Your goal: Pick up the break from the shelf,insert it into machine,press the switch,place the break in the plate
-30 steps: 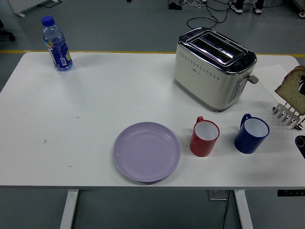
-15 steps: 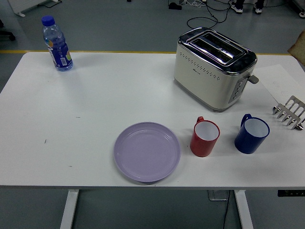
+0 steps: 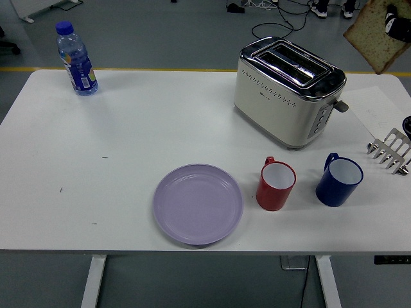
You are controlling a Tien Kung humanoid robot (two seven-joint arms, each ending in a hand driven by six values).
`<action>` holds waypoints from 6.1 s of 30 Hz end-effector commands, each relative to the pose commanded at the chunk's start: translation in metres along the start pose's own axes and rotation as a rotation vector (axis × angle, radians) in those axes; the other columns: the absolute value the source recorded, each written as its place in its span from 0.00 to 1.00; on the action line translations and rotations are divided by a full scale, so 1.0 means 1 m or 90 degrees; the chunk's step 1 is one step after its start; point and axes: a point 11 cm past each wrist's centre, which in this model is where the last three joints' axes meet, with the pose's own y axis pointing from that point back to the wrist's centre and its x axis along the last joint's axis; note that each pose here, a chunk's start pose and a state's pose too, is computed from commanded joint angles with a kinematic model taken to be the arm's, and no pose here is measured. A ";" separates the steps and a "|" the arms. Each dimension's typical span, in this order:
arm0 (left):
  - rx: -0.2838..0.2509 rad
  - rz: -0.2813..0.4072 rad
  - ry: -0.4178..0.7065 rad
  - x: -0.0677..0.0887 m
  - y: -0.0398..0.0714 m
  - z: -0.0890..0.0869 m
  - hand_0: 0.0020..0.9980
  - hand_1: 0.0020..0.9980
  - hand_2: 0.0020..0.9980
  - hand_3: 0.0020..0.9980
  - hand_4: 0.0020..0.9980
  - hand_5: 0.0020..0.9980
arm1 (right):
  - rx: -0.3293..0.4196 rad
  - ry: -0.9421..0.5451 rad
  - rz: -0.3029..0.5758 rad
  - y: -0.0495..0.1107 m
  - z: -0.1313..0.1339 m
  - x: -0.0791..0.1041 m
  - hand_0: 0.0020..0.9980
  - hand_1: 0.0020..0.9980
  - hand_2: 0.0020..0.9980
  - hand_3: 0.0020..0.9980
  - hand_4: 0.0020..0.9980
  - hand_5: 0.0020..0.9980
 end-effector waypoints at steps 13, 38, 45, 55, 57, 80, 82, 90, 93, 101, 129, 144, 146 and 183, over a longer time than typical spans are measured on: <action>-0.006 0.002 0.006 0.002 0.000 0.005 0.64 0.53 0.51 0.52 0.29 0.88 | 0.084 -0.016 -0.056 -0.017 -0.070 -0.019 0.19 0.27 0.37 0.50 0.48 0.00; -0.016 0.006 0.007 0.004 0.001 0.015 0.64 0.53 0.50 0.52 0.29 0.88 | 0.131 0.018 -0.091 -0.029 -0.107 -0.079 0.18 0.27 0.36 0.49 0.48 0.00; -0.018 0.007 0.007 0.004 0.002 0.017 0.64 0.53 0.50 0.52 0.29 0.88 | 0.123 0.040 -0.090 -0.034 -0.096 -0.088 0.18 0.26 0.36 0.49 0.48 0.00; -0.022 0.007 0.008 0.003 0.002 0.019 0.64 0.52 0.50 0.52 0.30 0.88 | 0.103 0.056 -0.092 -0.038 -0.084 -0.094 0.18 0.26 0.36 0.49 0.48 0.00; -0.022 0.007 0.008 0.003 0.002 0.020 0.64 0.52 0.50 0.52 0.30 0.88 | 0.097 0.057 -0.094 -0.039 -0.082 -0.095 0.18 0.26 0.36 0.49 0.48 0.00; -0.015 0.010 0.004 0.004 0.001 0.015 0.64 0.52 0.50 0.52 0.30 0.87 | 0.057 0.064 -0.128 -0.036 -0.069 -0.116 0.21 0.27 0.37 0.50 0.47 0.00; -0.014 0.010 0.003 0.005 0.001 0.015 0.64 0.52 0.50 0.52 0.30 0.87 | 0.057 0.065 -0.134 -0.036 -0.069 -0.118 0.21 0.27 0.37 0.50 0.47 0.00; -0.013 0.011 0.001 0.005 0.001 0.013 0.64 0.52 0.50 0.51 0.30 0.87 | 0.059 0.067 -0.158 -0.036 -0.070 -0.122 0.66 0.64 0.73 0.80 0.65 0.09; -0.013 0.011 0.001 0.005 0.001 0.013 0.64 0.52 0.50 0.51 0.30 0.87 | 0.063 0.063 -0.157 -0.036 -0.070 -0.121 0.66 0.64 0.73 0.80 0.65 0.09; -0.015 0.011 0.002 0.006 0.001 0.014 0.64 0.52 0.49 0.51 0.30 0.87 | 0.063 0.051 -0.153 -0.038 -0.069 -0.118 0.83 0.79 0.94 0.96 0.75 0.16; -0.012 0.004 0.001 0.000 0.001 0.011 0.64 0.52 0.49 0.51 0.30 0.87 | -0.039 -0.149 -0.035 0.029 0.057 -0.088 0.15 0.20 0.32 0.76 0.44 0.16; -0.008 0.001 -0.003 -0.002 0.001 0.007 0.64 0.53 0.50 0.52 0.29 0.87 | -0.098 -0.128 -0.130 0.070 0.102 -0.124 0.06 0.12 0.26 0.67 0.40 0.09; -0.007 0.001 -0.003 -0.002 0.001 0.006 0.64 0.53 0.50 0.52 0.29 0.87 | -0.102 -0.122 -0.142 0.073 0.104 -0.130 0.06 0.12 0.26 0.67 0.40 0.09; -0.008 0.001 -0.005 -0.002 0.001 0.007 0.64 0.53 0.51 0.52 0.29 0.88 | -0.134 -0.096 -0.223 0.089 0.110 -0.181 0.05 0.11 0.25 0.64 0.40 0.08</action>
